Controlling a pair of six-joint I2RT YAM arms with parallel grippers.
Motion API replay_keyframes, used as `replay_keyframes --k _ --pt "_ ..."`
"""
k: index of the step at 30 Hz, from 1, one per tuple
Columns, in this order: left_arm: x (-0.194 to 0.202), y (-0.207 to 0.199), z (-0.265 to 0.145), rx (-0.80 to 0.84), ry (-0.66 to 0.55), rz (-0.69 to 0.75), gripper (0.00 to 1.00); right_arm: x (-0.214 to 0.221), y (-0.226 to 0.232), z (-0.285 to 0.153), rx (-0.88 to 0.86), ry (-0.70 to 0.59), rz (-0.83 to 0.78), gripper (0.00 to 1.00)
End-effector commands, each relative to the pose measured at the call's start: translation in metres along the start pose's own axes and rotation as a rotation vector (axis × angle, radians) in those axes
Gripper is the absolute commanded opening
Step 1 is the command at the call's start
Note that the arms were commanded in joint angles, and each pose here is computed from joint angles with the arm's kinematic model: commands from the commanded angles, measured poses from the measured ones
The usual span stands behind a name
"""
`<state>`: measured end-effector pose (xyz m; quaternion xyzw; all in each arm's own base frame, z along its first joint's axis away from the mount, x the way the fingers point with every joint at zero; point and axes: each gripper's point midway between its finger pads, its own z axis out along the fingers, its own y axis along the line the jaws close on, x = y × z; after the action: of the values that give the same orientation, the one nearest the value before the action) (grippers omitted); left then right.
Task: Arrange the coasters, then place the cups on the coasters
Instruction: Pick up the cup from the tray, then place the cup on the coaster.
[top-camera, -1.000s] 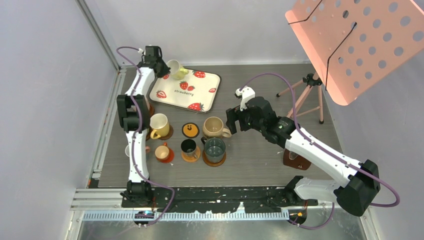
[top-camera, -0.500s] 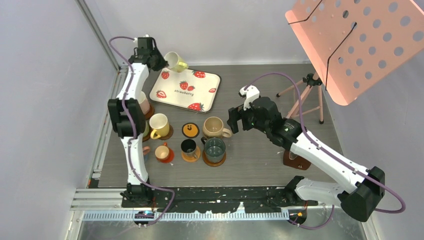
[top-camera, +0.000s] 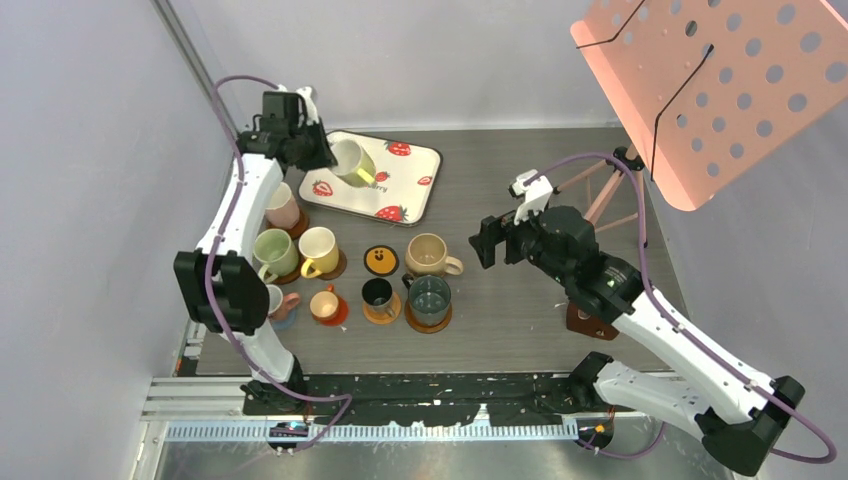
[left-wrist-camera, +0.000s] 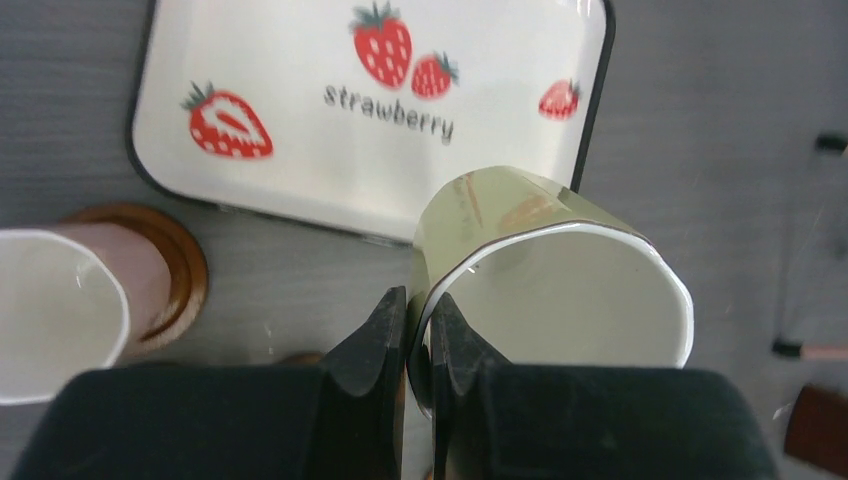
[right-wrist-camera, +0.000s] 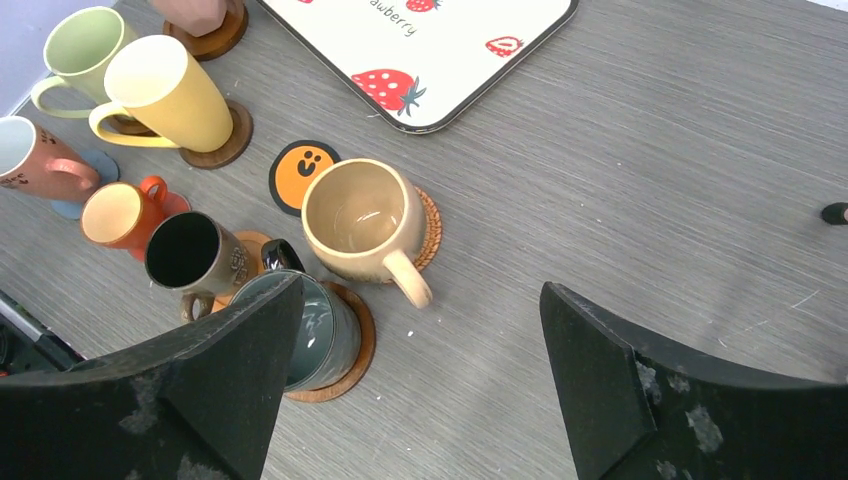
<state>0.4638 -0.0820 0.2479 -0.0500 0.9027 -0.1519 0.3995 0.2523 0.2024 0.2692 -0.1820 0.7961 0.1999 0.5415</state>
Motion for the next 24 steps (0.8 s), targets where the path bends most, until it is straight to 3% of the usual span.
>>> replay_keyframes --k 1,8,12,24 --pt "0.031 -0.029 -0.026 0.091 0.047 0.192 0.0 -0.002 -0.004 -0.013 0.008 -0.05 0.021 0.95" --pt "0.087 -0.037 -0.025 0.156 0.185 0.308 0.0 -0.006 0.001 -0.028 -0.039 -0.105 0.024 0.95" --pt "0.097 -0.034 -0.026 0.092 0.215 0.351 0.0 -0.008 0.003 -0.034 -0.052 -0.118 0.02 0.95" --pt "0.134 -0.026 -0.017 0.023 0.262 0.18 0.0 -0.002 0.008 -0.036 -0.084 -0.108 0.041 0.95"
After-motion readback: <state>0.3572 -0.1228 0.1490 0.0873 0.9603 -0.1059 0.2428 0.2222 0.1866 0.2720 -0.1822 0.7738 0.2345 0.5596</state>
